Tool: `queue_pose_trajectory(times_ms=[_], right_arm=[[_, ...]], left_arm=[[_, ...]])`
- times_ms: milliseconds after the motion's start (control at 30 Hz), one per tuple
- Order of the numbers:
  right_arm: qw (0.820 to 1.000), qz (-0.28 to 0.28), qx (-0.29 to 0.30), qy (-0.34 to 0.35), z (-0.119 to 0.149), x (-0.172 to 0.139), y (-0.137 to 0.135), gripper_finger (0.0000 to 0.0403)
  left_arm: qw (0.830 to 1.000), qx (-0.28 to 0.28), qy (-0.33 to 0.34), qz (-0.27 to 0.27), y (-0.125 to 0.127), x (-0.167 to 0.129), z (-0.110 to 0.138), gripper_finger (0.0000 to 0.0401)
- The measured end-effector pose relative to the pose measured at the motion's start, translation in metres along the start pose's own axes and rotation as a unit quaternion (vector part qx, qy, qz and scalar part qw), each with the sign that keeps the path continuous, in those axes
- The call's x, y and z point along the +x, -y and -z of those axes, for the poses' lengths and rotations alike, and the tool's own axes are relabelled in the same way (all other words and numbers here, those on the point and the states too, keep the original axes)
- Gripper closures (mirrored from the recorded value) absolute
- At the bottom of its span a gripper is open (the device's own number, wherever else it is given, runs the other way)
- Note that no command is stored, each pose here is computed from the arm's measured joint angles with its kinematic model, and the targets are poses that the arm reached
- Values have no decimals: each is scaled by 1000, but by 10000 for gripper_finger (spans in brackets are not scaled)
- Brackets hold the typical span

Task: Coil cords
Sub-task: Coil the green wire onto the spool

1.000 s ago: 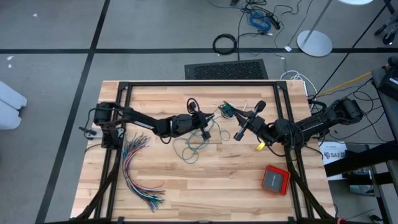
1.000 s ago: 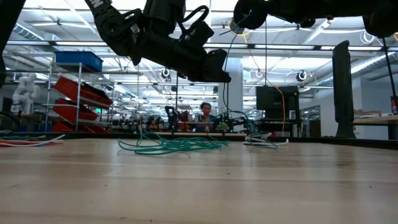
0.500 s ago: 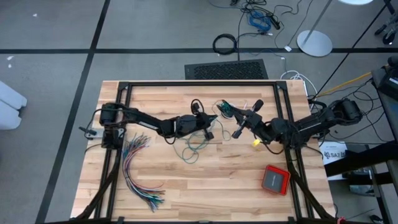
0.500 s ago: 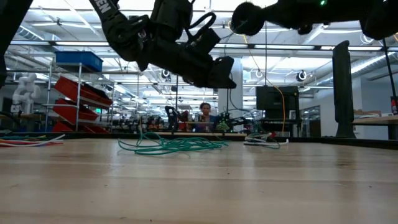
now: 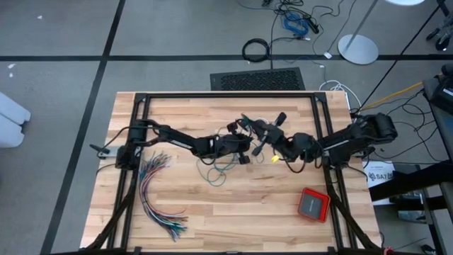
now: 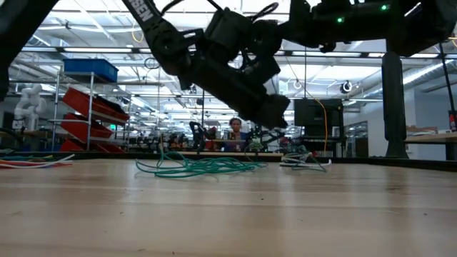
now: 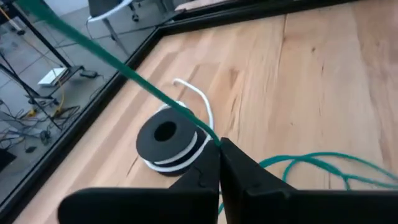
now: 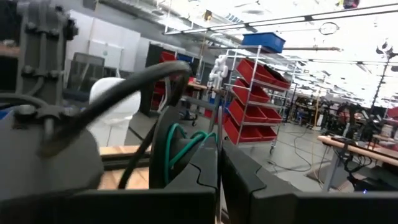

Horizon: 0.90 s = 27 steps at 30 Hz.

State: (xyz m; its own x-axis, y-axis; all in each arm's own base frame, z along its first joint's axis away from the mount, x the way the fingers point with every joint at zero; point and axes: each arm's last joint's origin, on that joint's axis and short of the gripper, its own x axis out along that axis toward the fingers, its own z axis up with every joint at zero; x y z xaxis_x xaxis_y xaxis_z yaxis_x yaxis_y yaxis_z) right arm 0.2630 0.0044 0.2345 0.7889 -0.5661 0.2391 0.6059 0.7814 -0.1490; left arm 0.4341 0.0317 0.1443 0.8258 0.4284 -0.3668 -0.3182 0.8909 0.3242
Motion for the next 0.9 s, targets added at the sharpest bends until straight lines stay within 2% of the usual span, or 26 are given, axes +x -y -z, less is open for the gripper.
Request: queue_pose_trajectory(times_ms=[167, 667, 900], right_arm=[[1000, 7, -14, -10, 3, 0, -2, 402], [993, 41, -83, -75, 17, 2, 3, 402], [994, 37, -71, -79, 19, 3, 4, 402]], left_arm=[[1000, 1, 0, 3, 3, 1, 1, 401], [999, 16, 31, 23, 10, -16, -20, 401], [998, 17, 38, 56, 17, -18, -22, 401]])
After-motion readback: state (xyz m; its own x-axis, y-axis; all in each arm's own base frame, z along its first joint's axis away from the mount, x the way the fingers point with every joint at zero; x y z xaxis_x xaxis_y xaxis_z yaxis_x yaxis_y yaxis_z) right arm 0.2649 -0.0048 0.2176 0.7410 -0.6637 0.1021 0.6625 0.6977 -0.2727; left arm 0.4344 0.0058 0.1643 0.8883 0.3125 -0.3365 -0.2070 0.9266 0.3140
